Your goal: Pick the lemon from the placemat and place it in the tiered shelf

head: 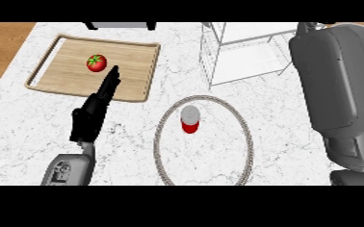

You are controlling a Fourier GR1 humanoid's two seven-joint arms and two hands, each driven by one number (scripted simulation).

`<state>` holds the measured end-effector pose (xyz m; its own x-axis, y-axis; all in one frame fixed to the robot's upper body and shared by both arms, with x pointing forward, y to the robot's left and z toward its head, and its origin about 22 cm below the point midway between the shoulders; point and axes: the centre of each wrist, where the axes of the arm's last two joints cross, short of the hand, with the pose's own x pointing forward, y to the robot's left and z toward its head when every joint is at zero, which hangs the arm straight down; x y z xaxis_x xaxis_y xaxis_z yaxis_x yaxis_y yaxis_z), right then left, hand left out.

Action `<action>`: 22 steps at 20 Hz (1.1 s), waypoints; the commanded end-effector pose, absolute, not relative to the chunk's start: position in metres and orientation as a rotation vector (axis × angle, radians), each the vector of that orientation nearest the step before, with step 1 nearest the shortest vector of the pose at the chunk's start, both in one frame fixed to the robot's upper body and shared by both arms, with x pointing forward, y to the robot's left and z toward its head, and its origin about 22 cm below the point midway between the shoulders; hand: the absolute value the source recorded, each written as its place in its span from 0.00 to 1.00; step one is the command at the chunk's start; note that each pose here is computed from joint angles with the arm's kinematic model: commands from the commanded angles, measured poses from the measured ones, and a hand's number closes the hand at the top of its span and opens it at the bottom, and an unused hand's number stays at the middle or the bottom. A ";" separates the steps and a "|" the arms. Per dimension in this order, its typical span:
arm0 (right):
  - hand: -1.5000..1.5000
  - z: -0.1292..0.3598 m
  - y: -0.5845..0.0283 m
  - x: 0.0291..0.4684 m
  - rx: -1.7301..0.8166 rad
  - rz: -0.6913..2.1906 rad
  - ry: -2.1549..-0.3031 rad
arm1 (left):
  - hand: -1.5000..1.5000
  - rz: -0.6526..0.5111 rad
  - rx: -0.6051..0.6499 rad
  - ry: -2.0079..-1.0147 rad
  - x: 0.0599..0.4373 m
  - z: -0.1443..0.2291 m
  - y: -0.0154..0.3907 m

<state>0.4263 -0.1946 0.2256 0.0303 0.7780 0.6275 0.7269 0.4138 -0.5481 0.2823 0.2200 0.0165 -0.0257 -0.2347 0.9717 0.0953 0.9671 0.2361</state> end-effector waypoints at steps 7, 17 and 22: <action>0.00 0.223 -0.197 0.401 -1.090 -0.061 -1.760 | 0.50 -0.251 0.110 -1.583 0.288 0.007 0.223; 0.00 0.293 -0.228 0.404 -0.921 -0.263 -1.849 | 0.50 -0.242 0.103 -1.561 0.273 0.000 0.221; 0.00 0.328 -0.242 0.375 -0.877 -0.518 -1.890 | 0.50 -0.246 0.123 -1.574 0.288 0.017 0.238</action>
